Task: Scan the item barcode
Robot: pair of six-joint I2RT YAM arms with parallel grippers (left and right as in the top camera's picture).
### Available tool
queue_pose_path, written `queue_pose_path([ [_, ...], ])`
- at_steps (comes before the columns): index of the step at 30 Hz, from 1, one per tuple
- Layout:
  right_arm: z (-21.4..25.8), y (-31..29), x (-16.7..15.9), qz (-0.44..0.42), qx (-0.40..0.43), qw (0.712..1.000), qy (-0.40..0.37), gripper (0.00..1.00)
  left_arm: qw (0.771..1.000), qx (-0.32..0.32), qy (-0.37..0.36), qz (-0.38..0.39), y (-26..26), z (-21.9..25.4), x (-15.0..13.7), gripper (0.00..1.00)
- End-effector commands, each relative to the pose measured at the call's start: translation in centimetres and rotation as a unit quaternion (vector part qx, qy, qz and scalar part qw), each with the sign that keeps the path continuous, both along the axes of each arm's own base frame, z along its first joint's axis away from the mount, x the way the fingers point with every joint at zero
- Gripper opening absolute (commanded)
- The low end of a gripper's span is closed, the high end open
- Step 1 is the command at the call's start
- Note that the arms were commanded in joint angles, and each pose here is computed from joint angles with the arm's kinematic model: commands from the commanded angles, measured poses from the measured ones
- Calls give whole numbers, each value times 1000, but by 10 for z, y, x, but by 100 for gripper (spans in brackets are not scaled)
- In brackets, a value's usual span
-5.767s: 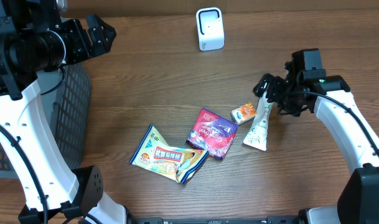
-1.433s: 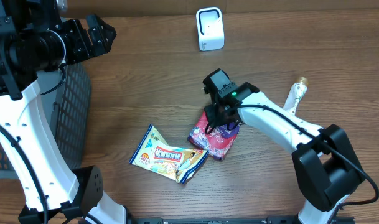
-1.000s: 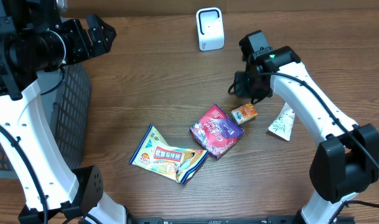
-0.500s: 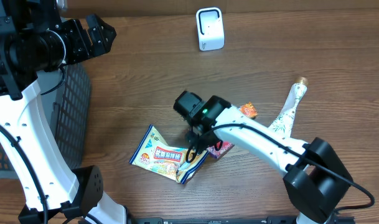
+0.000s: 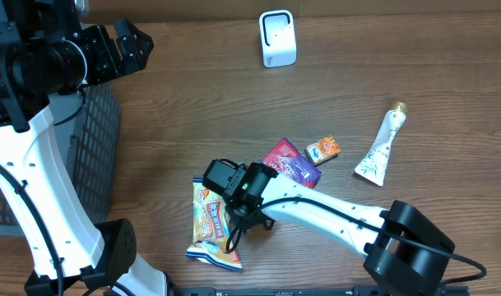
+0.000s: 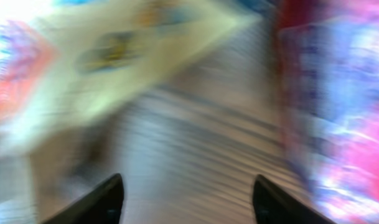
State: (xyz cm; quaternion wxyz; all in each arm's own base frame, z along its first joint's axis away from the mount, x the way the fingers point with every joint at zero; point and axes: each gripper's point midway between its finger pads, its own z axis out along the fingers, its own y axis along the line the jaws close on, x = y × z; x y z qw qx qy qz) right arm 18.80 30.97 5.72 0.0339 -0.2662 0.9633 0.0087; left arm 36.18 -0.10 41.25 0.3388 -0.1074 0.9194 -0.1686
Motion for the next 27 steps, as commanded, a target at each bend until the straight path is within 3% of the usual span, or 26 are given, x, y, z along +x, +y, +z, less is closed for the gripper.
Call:
queue_pose_path([
  [1, 20, -26, 49, -44, -45, 993, -97, 71, 1000, 0, -10, -5, -1, 5, -2, 100],
  [8, 4, -35, 54, 19, -58, 993, -98, 72, 1000, 0, -10, -5, -1, 5, -2, 100],
  [15, -17, -64, 66, 5, -114, 982, -152, 70, 1000, 0, -10, -5, -1, 5, -2, 100],
  [17, -19, -70, 68, -5, -124, 979, -163, 63, 1000, 0, -10, -5, -1, 5, -2, 100],
  [20, -16, -73, 73, -33, -126, 975, -180, 32, 1000, 0, -10, -5, -1, 5, -2, 100],
  [23, -8, -67, 79, -59, -111, 974, -189, 11, 1000, 0, -10, -5, -1, 5, -2, 100],
  [25, 4, -62, 88, -83, -96, 973, -194, 4, 1000, 0, -10, -5, -1, 5, -2, 100],
  [27, 22, -59, 98, -109, -85, 970, -199, 4, 1000, 0, -10, -5, -1, 5, -2, 100],
])
